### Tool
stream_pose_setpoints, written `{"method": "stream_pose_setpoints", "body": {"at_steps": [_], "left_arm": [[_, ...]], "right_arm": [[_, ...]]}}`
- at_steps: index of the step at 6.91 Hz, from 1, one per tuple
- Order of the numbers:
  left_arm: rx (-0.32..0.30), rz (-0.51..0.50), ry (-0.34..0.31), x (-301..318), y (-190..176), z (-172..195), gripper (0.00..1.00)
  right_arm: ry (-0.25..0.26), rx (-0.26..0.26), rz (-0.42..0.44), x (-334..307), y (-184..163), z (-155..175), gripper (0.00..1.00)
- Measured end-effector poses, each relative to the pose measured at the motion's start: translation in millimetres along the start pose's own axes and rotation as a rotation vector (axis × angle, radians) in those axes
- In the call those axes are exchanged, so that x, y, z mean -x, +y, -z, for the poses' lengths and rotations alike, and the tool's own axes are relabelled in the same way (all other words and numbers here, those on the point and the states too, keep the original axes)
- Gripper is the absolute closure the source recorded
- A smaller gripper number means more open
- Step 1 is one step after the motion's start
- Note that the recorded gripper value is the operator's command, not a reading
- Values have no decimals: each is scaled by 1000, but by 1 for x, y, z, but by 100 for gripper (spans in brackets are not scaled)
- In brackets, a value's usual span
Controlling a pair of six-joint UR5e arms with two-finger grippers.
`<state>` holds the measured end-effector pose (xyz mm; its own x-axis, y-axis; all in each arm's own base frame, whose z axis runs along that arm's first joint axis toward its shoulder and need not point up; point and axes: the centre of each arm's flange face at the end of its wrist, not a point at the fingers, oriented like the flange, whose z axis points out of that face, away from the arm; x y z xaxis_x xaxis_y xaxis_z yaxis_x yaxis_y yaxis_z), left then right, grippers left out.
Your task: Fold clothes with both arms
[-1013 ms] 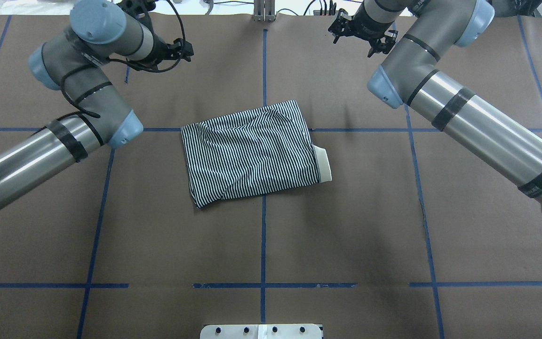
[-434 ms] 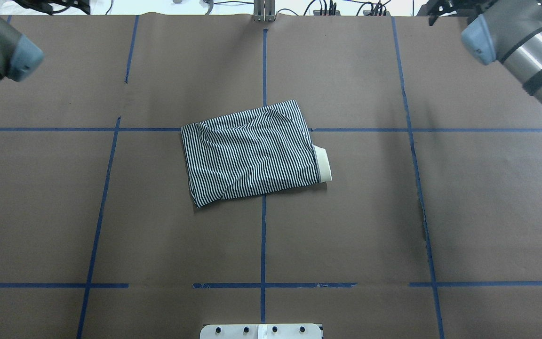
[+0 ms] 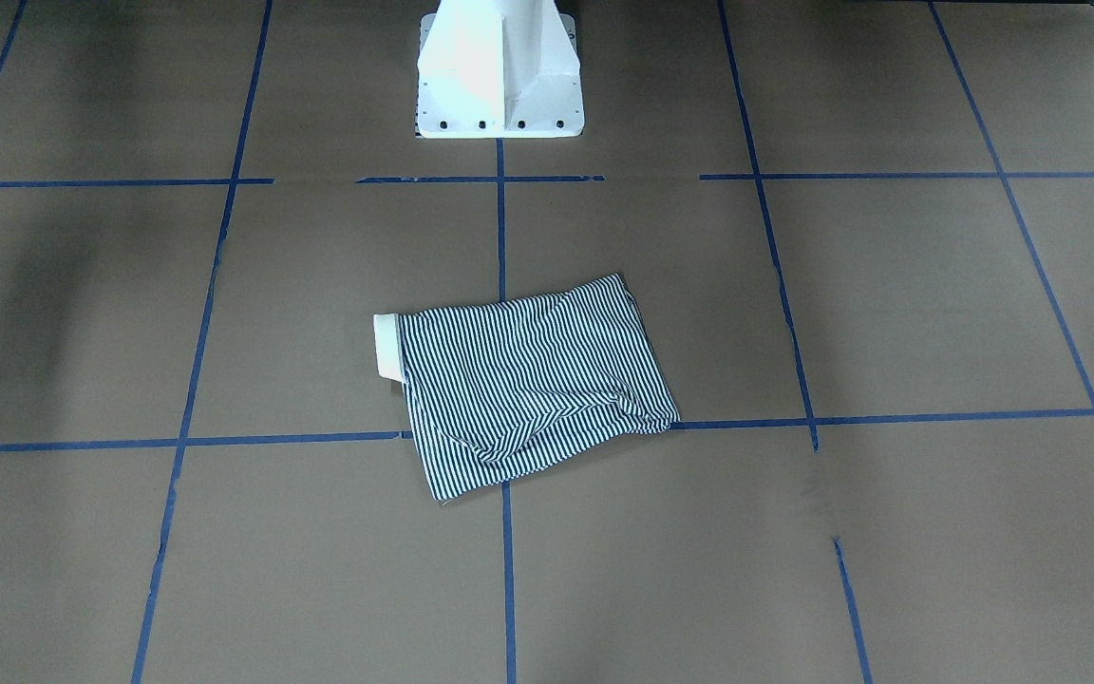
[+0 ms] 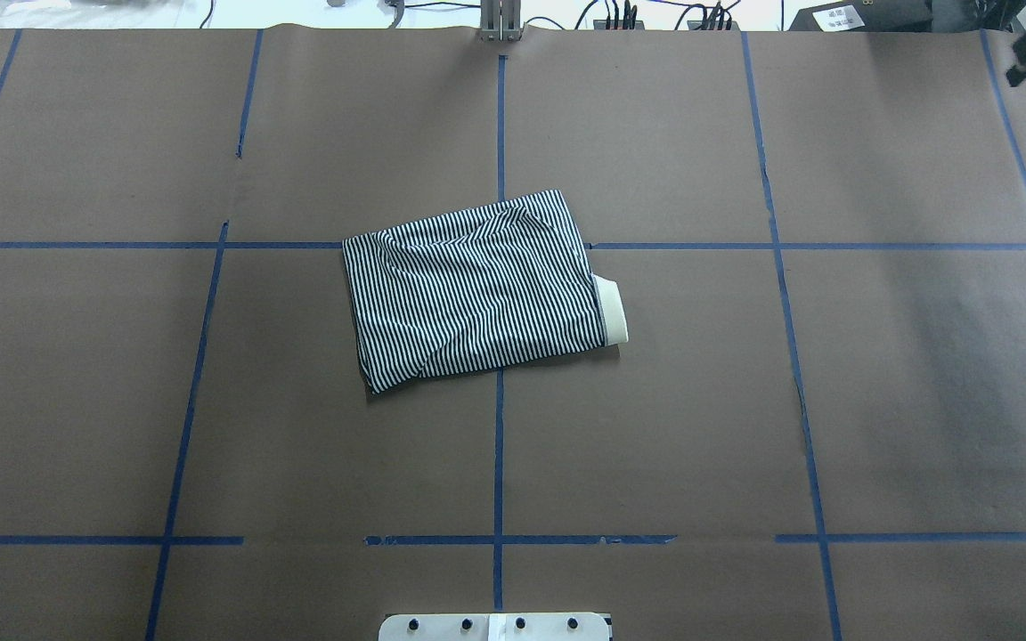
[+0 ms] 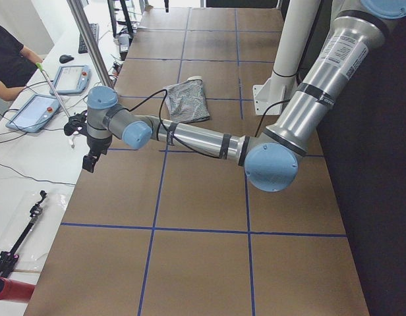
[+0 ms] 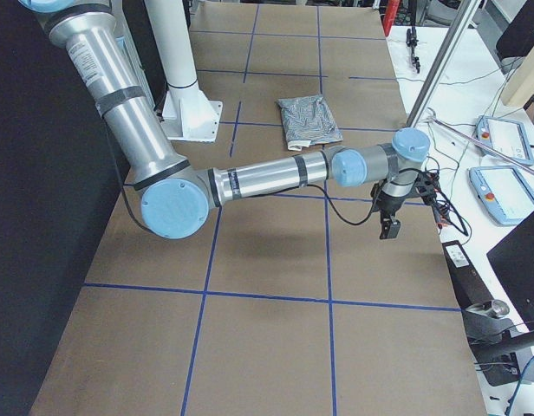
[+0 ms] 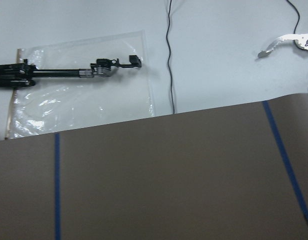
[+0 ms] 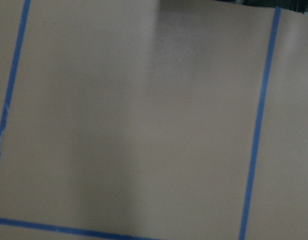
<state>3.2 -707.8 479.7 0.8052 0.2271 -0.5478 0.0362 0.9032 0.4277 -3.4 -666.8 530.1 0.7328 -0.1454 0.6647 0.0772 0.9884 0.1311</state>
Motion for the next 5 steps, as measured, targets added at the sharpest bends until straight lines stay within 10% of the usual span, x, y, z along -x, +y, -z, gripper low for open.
{"method": "stream_pose_setpoints", "body": {"at_steps": [3,5], "left_arm": [[84,-55,47,46,100,37,0],[110,-12,51,56,154,29,0]], "right_arm": [[-53,41,-18,-105,166,9,0],[-78,27,-38,-103,204,12,0]]}}
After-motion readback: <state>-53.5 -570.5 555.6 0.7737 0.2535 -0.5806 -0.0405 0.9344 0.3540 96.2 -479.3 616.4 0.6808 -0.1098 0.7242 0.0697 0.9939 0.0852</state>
